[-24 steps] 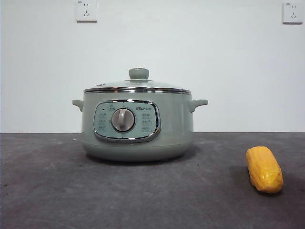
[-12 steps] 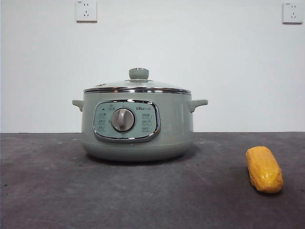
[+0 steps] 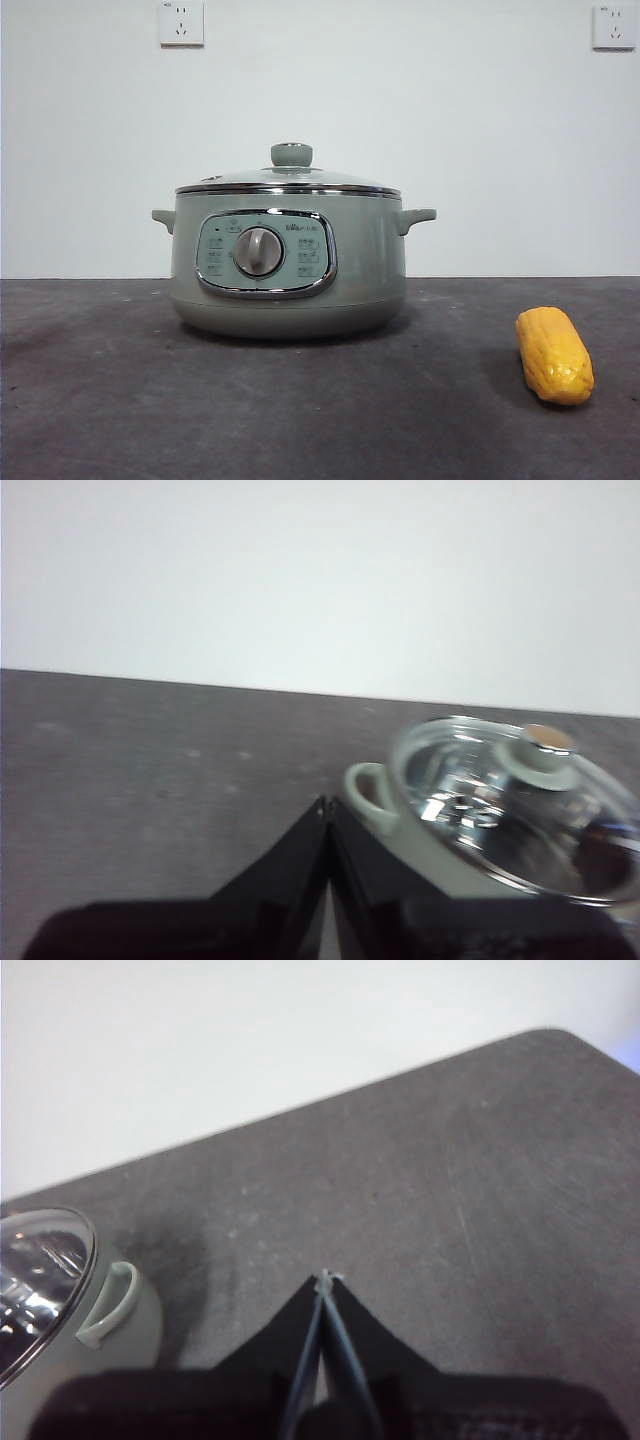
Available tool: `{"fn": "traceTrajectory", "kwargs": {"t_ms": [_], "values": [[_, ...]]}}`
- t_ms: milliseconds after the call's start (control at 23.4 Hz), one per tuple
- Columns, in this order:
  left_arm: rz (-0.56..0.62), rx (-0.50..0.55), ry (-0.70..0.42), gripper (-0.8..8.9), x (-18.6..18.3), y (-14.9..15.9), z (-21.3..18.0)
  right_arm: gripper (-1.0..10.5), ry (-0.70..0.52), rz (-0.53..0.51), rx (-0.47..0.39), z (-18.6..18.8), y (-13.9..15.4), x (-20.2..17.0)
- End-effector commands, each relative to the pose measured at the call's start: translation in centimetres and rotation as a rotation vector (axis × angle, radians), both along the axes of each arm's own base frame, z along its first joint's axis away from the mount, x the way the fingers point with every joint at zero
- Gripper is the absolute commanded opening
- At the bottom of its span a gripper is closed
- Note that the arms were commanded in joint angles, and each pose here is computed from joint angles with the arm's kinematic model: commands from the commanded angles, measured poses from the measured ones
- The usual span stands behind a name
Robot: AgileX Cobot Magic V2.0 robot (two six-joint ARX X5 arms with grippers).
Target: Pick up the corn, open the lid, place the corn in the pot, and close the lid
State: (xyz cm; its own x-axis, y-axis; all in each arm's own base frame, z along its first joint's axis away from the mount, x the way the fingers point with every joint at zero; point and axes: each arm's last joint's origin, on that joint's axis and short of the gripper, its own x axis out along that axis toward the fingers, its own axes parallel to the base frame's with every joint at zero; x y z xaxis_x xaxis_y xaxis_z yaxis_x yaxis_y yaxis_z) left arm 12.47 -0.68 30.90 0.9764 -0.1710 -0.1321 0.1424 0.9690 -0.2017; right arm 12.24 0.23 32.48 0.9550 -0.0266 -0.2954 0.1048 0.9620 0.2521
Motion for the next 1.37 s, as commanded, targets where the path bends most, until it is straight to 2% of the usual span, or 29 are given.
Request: {"fn": "traceTrajectory", "kwargs": {"t_ms": [43, 299, 726, 811, 854, 897, 940, 1153, 1367], "values": [[-0.055, -0.015, 0.058, -0.04, 0.6, -0.2, 1.0, 0.0, 0.060, -0.002, 0.010, 0.8, 0.0, 0.5], [-0.199, -0.046, 0.165, -0.04, 2.6, -0.6, 3.2, 0.0, 0.270, 0.064, 0.033, 0.6, 0.3, 2.1], [-0.365, -0.104, 0.340, -0.05, 8.0, -1.2, 7.0, 0.2, 0.626, 0.250, 0.163, -2.6, 1.1, 6.8], [-0.369, -0.113, 0.387, -0.04, 9.0, -1.3, 7.1, 2.6, 0.692, 0.265, 0.183, -3.7, 1.4, 8.0], [-0.382, -0.118, 0.401, -0.04, 9.4, -1.3, 6.9, 4.6, 0.731, 0.273, 0.184, -4.4, 1.7, 8.6], [-0.389, -0.122, 0.414, -0.04, 9.6, -1.4, 6.6, 5.8, 0.766, 0.278, 0.189, -5.0, 2.0, 9.1], [-0.389, -0.121, 0.430, -0.04, 9.9, -1.4, 6.4, 6.5, 0.807, 0.287, 0.191, -5.8, 2.5, 9.7], [-0.403, -0.087, 0.470, -0.04, 10.0, -1.4, 5.7, 6.6, 0.944, 0.324, 0.202, -9.3, 5.7, 12.3], [-0.450, -0.023, 0.495, -0.04, 9.7, -1.9, 5.3, 6.6, 1.028, 0.308, 0.186, -12.7, 8.3, 14.1]]}}
